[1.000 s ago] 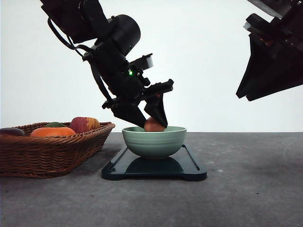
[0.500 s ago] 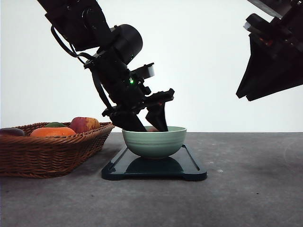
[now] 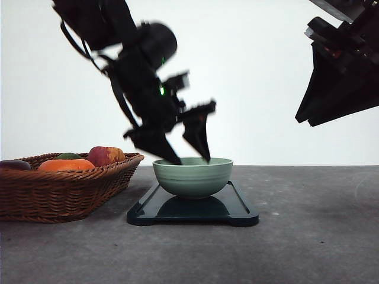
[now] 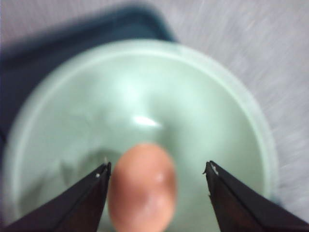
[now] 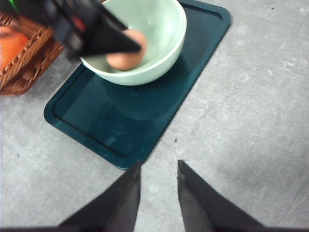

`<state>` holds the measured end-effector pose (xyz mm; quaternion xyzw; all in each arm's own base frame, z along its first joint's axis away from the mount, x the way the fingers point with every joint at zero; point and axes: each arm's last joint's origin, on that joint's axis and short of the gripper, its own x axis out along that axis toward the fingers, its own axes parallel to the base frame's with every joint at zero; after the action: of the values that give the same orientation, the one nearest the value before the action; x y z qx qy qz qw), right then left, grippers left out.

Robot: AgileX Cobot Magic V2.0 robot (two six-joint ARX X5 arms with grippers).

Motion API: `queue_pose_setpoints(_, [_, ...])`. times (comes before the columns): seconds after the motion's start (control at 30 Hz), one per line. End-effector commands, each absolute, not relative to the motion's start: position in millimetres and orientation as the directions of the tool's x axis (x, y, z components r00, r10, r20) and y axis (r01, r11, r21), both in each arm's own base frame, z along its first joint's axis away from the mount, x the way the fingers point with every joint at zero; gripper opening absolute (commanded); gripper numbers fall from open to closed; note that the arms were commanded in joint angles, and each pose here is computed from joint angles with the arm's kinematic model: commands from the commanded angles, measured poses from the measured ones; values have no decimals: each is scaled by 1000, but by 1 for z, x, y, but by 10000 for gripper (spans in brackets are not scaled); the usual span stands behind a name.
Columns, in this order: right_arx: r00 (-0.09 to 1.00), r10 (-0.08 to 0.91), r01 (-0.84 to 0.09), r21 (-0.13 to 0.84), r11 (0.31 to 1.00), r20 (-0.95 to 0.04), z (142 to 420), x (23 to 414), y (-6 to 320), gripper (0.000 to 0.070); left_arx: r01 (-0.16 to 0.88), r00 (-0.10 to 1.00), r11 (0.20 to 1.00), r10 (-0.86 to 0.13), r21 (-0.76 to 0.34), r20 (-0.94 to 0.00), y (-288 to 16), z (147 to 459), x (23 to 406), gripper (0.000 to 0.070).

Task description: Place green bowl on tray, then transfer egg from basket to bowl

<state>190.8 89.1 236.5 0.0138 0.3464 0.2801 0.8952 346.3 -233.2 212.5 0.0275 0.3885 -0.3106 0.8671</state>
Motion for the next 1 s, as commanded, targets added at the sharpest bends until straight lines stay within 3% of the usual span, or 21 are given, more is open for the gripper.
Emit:
queue_pose_setpoints(0.0, [603,516,-492,226,841,-609,238,192,91,146,573,534,796,-544,-196,-648,-236,234,344,390])
queue_pose_setpoints(0.33, [603,516,-492,225,841,-609,238,192,91,146,552,565,800,-566,-235,-600,-207,310,301,390])
queue_pose_setpoints(0.5, [603,516,-497,220,840,-609,238,192,91,146,547,567,803,-562,-235,-602,-190,333,276,390])
queue_pose_setpoints(0.97, [602,516,-497,220,839,-609,238,192,91,146,441,653,868,-485,-229,-581,-113,288,194,390])
